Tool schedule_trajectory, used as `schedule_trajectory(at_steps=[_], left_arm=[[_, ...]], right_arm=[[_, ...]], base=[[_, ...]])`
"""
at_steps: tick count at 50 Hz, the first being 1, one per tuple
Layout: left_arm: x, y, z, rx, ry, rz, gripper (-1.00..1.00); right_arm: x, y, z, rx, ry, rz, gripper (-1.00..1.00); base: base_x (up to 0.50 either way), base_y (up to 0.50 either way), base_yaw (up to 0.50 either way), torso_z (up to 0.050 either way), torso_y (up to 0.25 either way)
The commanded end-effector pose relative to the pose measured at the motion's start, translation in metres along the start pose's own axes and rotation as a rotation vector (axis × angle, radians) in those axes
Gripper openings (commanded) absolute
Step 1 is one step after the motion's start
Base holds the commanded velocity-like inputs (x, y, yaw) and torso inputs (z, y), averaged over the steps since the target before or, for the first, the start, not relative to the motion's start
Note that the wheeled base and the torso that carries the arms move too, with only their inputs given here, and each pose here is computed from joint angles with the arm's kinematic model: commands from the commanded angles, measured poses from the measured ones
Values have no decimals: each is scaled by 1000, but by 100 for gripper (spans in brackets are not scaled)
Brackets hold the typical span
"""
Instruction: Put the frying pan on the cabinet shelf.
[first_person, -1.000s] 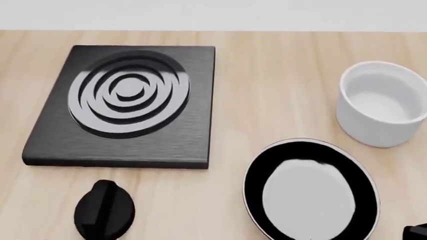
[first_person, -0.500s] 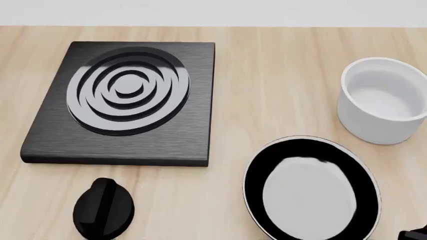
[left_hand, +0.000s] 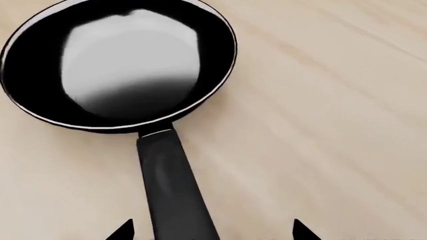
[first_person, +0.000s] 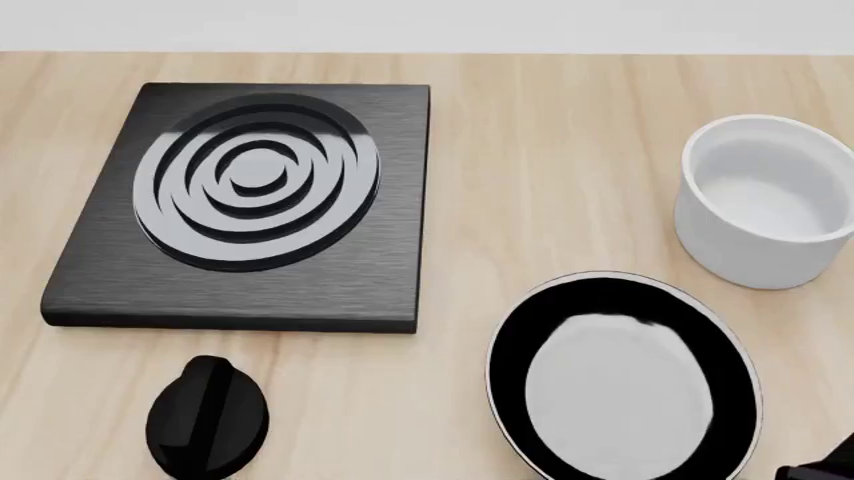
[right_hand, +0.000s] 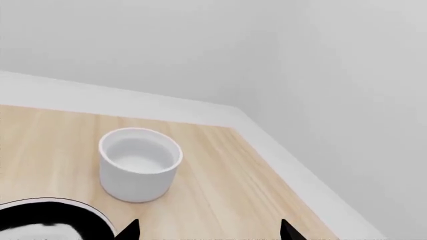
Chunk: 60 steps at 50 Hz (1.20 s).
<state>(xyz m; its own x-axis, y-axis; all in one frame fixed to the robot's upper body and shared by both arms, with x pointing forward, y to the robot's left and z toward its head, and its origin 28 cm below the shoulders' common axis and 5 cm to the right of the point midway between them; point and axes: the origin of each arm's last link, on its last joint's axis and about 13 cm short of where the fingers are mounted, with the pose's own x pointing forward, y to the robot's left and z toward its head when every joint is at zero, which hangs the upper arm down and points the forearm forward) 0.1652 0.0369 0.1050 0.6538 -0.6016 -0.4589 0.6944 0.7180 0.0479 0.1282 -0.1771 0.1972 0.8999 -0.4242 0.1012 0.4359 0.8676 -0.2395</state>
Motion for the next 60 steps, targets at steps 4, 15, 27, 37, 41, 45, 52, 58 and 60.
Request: schedule_trajectory(at_steps=[4, 15, 27, 37, 41, 45, 52, 58, 60], left_arm=[[20, 4, -5, -32, 33, 34, 100], [25, 5, -8, -42, 53, 48, 100], [14, -3, -5, -42, 36, 64, -100], [-2, -3, 11, -40, -25, 90, -100], [-8, 1, 17, -33, -54, 113, -100], [-15, 4, 25, -38, -85, 127, -100], [-25, 13, 36, -36, -123, 160, -100], [-27, 26, 45, -66, -149, 193, -100], [-27, 29, 47, -70, -154, 201, -100]], right_arm=[[3, -1, -3, 21, -13, -10, 100], [3, -1, -4, 24, -12, -9, 100], [3, -2, -4, 23, -11, -12, 100], [3, -1, -4, 22, -12, -12, 100], [2, -2, -4, 22, -12, -14, 100], [3, -3, -4, 23, -12, -17, 100], [2, -3, -4, 25, -12, -16, 100], [2, -3, -3, 25, -13, -15, 100], [2, -2, -3, 24, -12, -14, 100]], base=[[0, 0, 0, 0, 0], [1, 0, 0, 0, 0], [1, -1, -1, 0, 0], [0, 0, 0, 0, 0], [0, 0, 0, 0, 0], [0, 0, 0, 0, 0], [0, 0, 0, 0, 0], [0, 0, 0, 0, 0], [0, 0, 0, 0, 0]])
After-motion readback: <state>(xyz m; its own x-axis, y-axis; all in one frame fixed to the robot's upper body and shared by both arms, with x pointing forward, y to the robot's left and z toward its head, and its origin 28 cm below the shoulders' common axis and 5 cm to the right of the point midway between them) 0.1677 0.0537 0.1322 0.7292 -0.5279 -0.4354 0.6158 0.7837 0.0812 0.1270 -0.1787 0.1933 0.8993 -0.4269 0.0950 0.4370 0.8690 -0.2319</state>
